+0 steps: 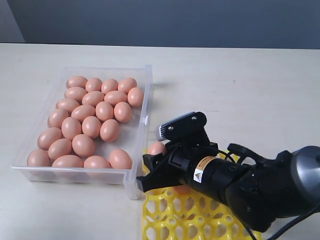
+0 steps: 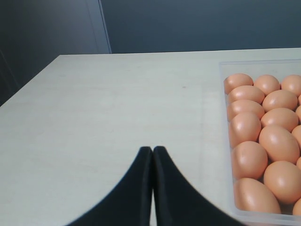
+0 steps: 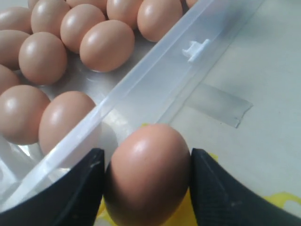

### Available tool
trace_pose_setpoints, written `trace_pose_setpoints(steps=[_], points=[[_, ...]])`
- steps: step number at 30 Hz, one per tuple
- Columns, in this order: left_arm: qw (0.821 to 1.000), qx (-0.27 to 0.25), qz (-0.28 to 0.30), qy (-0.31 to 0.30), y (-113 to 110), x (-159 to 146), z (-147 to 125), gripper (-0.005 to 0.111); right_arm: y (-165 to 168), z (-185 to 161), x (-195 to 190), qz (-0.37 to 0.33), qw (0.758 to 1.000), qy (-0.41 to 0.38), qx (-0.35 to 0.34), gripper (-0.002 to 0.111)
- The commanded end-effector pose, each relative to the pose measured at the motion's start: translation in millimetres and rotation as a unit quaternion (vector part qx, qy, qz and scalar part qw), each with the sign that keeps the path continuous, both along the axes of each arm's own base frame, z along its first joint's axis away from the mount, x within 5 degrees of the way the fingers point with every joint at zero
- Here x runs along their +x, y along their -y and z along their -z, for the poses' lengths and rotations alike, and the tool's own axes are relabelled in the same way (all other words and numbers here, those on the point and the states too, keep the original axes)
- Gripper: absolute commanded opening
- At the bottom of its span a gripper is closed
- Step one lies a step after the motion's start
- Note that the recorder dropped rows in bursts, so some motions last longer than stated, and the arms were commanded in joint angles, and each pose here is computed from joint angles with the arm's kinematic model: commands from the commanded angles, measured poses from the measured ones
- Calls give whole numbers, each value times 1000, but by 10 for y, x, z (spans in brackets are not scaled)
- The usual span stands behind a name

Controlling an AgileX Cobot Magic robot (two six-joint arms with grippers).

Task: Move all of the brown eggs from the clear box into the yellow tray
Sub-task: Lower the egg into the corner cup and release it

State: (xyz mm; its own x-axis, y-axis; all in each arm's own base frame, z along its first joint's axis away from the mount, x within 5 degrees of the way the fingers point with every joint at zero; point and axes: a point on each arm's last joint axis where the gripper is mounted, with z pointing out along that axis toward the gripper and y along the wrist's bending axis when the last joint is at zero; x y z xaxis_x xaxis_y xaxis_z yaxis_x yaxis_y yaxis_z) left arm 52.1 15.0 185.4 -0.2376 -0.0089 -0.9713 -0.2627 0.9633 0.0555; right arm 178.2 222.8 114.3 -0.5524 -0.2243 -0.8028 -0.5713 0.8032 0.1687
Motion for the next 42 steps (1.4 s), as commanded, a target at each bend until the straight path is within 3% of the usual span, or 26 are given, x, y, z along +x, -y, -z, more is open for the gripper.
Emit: trace_pose_setpoints(steps=[1, 5, 42], points=[[1000, 1, 2, 6, 2, 1, 1, 0, -26, 13, -10, -23, 1000, 7, 9, 5], [1000, 1, 2, 6, 2, 1, 1, 0, -30, 10, -5, -22, 1000, 11, 13, 12], [1000, 1, 2, 6, 2, 1, 1, 0, -40, 8, 12, -22, 999, 26, 20, 12]])
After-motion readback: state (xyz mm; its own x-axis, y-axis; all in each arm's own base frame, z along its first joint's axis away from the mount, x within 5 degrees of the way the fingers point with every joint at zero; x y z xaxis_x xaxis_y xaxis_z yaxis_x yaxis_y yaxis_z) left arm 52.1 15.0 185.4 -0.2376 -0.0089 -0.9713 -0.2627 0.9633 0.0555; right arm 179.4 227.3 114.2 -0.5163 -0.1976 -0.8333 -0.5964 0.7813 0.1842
